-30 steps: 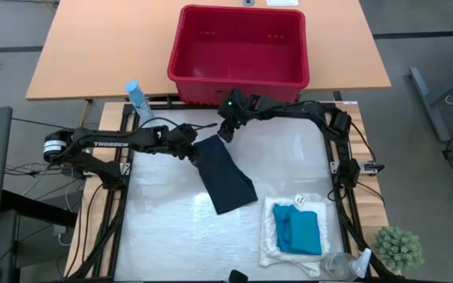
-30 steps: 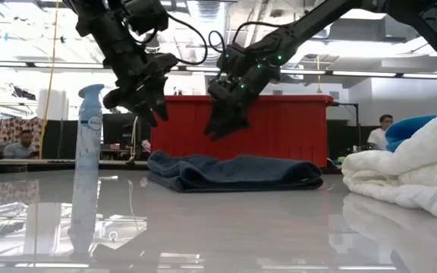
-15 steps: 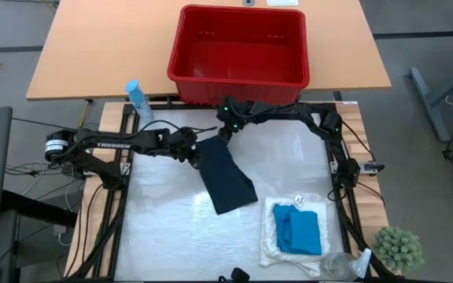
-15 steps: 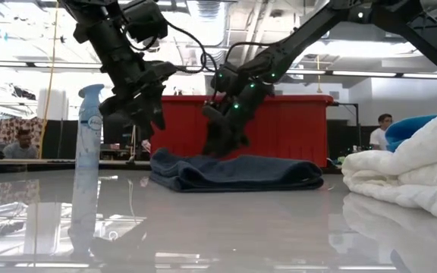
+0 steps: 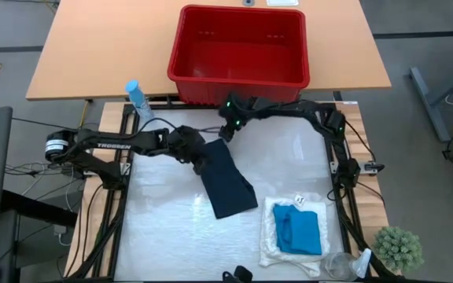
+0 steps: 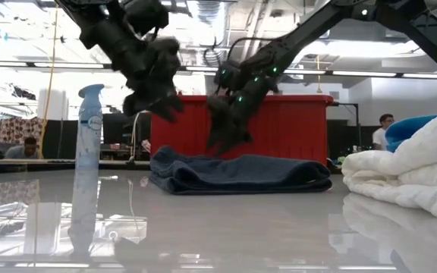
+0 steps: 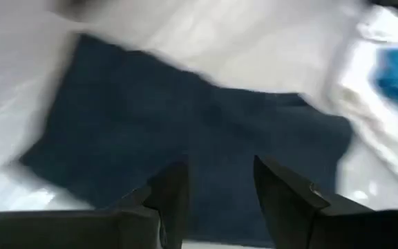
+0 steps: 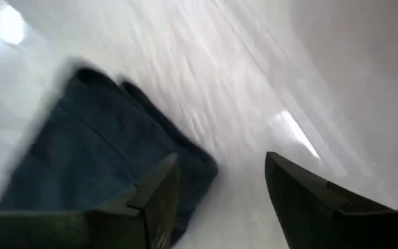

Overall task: Fold laundry
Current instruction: Fold the dark blue shorts

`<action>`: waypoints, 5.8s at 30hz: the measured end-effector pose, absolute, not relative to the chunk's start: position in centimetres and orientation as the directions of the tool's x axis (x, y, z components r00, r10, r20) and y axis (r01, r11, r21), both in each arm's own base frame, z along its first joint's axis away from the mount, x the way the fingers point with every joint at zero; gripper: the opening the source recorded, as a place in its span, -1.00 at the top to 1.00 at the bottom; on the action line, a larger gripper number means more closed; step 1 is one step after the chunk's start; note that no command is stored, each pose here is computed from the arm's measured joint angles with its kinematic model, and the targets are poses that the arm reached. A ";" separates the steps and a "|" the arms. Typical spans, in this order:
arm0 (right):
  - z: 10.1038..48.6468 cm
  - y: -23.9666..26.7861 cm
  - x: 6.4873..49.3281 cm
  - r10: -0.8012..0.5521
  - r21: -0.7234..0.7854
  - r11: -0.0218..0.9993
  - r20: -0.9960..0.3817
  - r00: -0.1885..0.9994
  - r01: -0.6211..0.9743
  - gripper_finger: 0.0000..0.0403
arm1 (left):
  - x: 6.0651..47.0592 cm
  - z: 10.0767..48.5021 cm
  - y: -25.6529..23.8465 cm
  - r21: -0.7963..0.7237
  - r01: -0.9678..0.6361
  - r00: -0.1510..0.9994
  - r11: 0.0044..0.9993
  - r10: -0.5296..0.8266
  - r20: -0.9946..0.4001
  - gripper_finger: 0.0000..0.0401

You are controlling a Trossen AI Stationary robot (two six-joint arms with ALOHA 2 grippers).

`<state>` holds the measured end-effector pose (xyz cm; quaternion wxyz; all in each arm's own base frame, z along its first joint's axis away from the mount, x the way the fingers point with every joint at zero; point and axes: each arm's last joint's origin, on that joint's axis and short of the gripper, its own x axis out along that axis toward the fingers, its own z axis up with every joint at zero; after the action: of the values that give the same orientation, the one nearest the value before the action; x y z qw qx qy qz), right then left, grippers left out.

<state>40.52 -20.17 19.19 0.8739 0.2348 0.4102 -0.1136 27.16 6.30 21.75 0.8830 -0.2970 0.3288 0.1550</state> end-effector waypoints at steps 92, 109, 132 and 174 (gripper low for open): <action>33.9 -21.3 27.4 -0.112 0.229 0.882 -0.747 0.655 0.412 -0.16 | 37.9 18.8 8.5 -0.084 -0.084 0.774 0.993 0.012 -0.633 1.00; 25.5 -16.0 31.7 -0.099 0.266 0.870 -0.731 0.675 0.415 -0.16 | 31.1 22.8 6.1 -0.051 -0.333 0.708 0.942 0.213 -0.674 1.00; 17.0 -14.5 36.1 0.049 0.324 0.864 -0.816 0.576 0.385 -0.16 | 30.2 19.4 6.0 -0.154 -0.424 0.728 0.893 0.235 -0.643 1.00; 17.5 -15.4 32.9 0.029 0.262 0.775 -0.923 0.383 0.574 0.96 | 30.2 17.6 4.1 -0.149 -0.409 0.709 0.900 0.211 -0.673 1.00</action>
<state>32.86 -15.41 17.47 0.7807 0.2860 0.5274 -0.1746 30.19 4.12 17.64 0.9130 -0.1450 0.3414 0.1696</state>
